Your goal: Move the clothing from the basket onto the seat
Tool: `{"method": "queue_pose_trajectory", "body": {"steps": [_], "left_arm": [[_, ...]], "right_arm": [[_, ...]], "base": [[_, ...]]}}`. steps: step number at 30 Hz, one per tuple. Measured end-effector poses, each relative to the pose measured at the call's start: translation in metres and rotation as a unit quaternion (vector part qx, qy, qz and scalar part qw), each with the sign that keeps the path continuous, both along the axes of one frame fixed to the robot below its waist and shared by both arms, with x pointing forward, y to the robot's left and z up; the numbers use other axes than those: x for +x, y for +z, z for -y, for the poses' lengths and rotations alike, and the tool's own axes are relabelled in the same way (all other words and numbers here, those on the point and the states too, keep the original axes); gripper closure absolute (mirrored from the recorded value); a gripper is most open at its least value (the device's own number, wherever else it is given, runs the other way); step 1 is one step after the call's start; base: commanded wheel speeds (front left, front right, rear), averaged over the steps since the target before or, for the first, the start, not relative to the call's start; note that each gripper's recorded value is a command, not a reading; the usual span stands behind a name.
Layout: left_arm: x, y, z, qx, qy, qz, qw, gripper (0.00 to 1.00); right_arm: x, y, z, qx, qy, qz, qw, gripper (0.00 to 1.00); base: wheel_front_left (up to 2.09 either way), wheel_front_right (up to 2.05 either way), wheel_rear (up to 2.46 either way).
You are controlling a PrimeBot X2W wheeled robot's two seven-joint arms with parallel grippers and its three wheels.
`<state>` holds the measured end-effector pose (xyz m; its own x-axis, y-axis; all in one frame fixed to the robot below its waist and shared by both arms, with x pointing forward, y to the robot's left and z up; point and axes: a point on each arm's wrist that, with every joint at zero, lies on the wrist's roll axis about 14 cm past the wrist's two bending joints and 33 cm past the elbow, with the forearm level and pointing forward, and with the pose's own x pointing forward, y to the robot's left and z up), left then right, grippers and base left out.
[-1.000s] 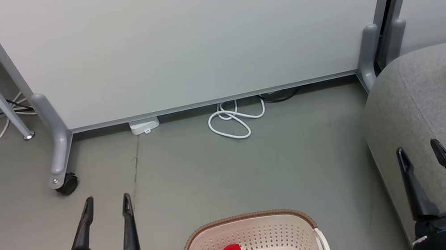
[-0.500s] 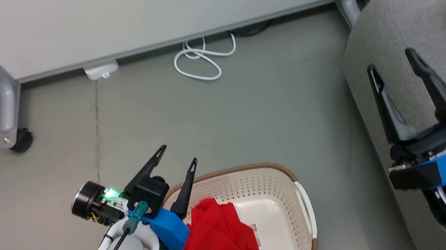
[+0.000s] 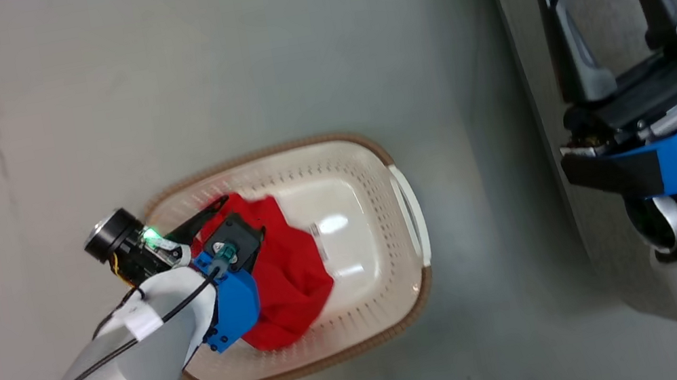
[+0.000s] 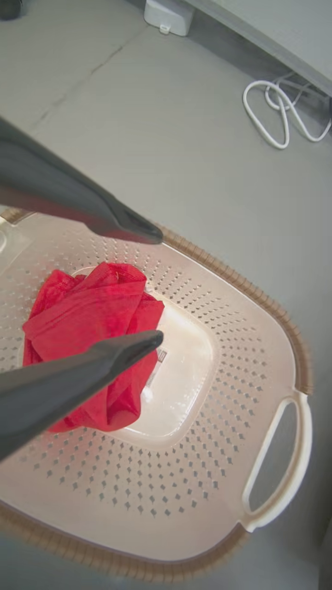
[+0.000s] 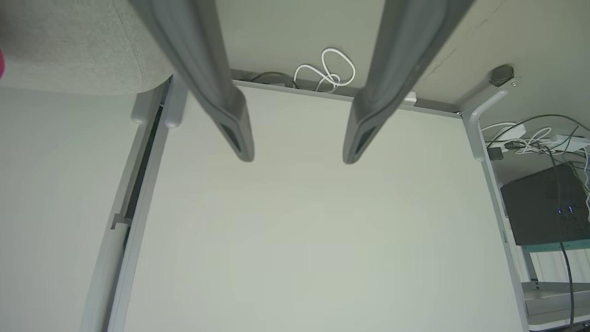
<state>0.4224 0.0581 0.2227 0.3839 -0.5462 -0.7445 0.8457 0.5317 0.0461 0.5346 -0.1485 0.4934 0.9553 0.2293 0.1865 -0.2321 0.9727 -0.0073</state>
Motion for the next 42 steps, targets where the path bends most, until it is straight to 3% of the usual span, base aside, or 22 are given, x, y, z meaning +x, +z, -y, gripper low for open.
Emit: {"method": "queue_pose_trajectory", "body": {"steps": [10, 17, 31, 40, 41, 42], "left_arm": [[-0.044, -0.090, 0.009, 0.064, -0.092, -0.113, 0.987, 0.00], [-0.082, -0.126, 0.010, 0.112, -0.174, -0.147, 0.967, 0.00], [-0.087, -0.179, -0.017, 0.202, -0.217, -0.176, 0.939, 0.00], [-0.086, -0.191, -0.017, 0.213, -0.216, -0.185, 0.935, 0.00], [-0.086, -0.191, -0.017, 0.214, -0.216, -0.185, 0.935, 0.07], [-0.086, -0.192, -0.016, 0.214, -0.217, -0.184, 0.935, 0.60]], "right_arm": [[0.026, -0.067, 0.007, -0.018, -0.002, -0.047, 0.999, 0.00], [0.032, -0.093, 0.009, -0.021, -0.003, -0.064, 0.998, 0.00], [0.027, -0.117, 0.015, -0.026, -0.014, -0.074, 0.997, 0.00], [0.022, -0.117, 0.012, -0.029, -0.013, -0.067, 0.997, 0.00], [0.022, -0.116, 0.012, -0.029, -0.014, -0.066, 0.997, 0.00], [0.022, -0.116, 0.013, -0.030, -0.014, -0.065, 0.997, 0.00]], "base": [[0.00, 0.00, 0.00], [0.00, 0.00, 0.00], [0.00, 0.00, 0.00], [0.00, 0.00, 0.00], [0.00, 0.00, 0.00], [0.00, 0.00, 0.00]]}}
